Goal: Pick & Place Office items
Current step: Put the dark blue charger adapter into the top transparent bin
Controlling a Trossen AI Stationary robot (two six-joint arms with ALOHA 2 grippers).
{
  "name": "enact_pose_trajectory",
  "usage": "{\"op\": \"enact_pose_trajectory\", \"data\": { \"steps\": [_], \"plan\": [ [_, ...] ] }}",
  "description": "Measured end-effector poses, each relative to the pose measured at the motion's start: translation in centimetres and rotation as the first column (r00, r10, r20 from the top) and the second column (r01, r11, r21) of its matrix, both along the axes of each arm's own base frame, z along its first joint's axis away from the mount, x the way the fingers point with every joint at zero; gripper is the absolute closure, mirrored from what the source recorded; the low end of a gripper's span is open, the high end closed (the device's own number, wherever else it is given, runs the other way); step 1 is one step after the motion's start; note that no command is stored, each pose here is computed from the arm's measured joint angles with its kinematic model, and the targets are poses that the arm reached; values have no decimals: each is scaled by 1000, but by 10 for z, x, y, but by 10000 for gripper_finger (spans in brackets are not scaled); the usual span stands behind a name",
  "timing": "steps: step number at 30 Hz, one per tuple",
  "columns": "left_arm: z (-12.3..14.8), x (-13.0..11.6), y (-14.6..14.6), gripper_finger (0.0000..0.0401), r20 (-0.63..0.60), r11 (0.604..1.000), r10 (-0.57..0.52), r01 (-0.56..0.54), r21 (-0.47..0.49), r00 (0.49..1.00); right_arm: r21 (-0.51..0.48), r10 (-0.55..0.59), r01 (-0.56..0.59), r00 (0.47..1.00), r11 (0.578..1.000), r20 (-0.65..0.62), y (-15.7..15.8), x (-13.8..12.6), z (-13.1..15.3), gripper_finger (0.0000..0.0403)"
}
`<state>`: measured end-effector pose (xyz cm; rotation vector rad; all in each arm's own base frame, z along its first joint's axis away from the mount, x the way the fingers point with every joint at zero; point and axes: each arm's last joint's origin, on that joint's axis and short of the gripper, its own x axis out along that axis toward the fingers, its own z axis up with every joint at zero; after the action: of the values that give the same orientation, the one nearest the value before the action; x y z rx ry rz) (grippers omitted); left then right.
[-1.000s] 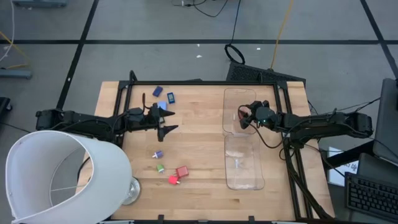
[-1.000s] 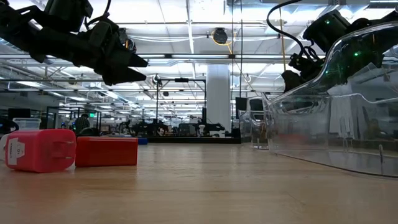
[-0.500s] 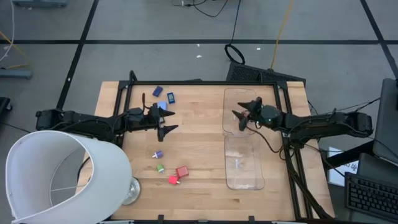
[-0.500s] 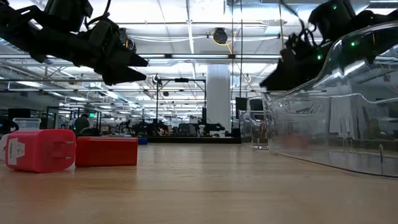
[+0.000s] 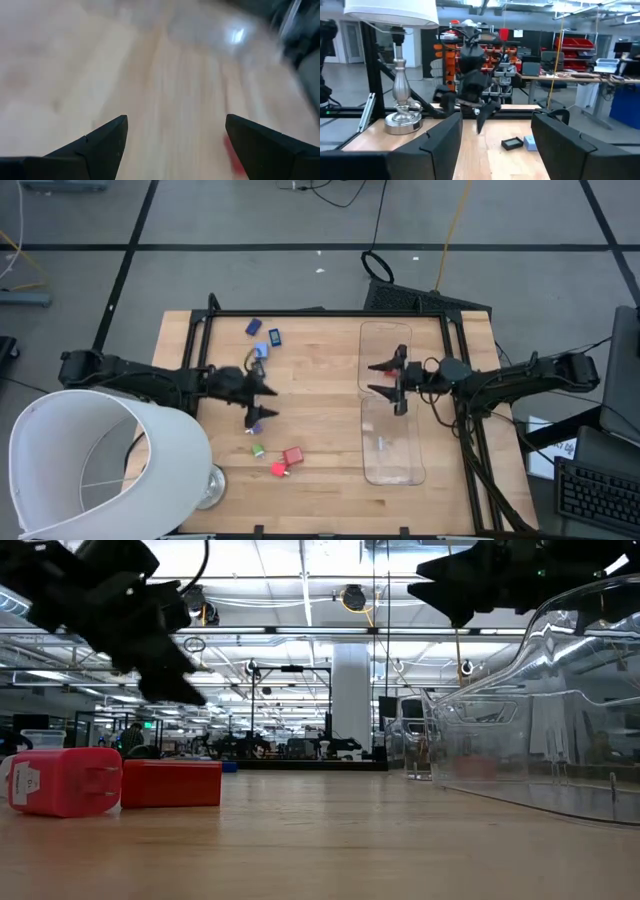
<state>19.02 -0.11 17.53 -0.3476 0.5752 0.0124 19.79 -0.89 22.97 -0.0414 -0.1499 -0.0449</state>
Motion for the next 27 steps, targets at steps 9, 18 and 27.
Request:
{"op": "enact_pose_trajectory", "data": {
  "steps": [9,18,27],
  "plan": [
    [0,-18,-48,66,-285,997,72,-73,9,956,26,11,-10,999,1000,-43,2,1,-4,177],
    [-23,-27,-68,66,-445,991,126,-89,104,886,52,15,-12,999,999,-42,2,1,-4,180],
    [-47,-21,-70,66,-548,980,146,-46,192,823,44,13,-12,999,999,-37,2,1,-4,181]
  ]
}}
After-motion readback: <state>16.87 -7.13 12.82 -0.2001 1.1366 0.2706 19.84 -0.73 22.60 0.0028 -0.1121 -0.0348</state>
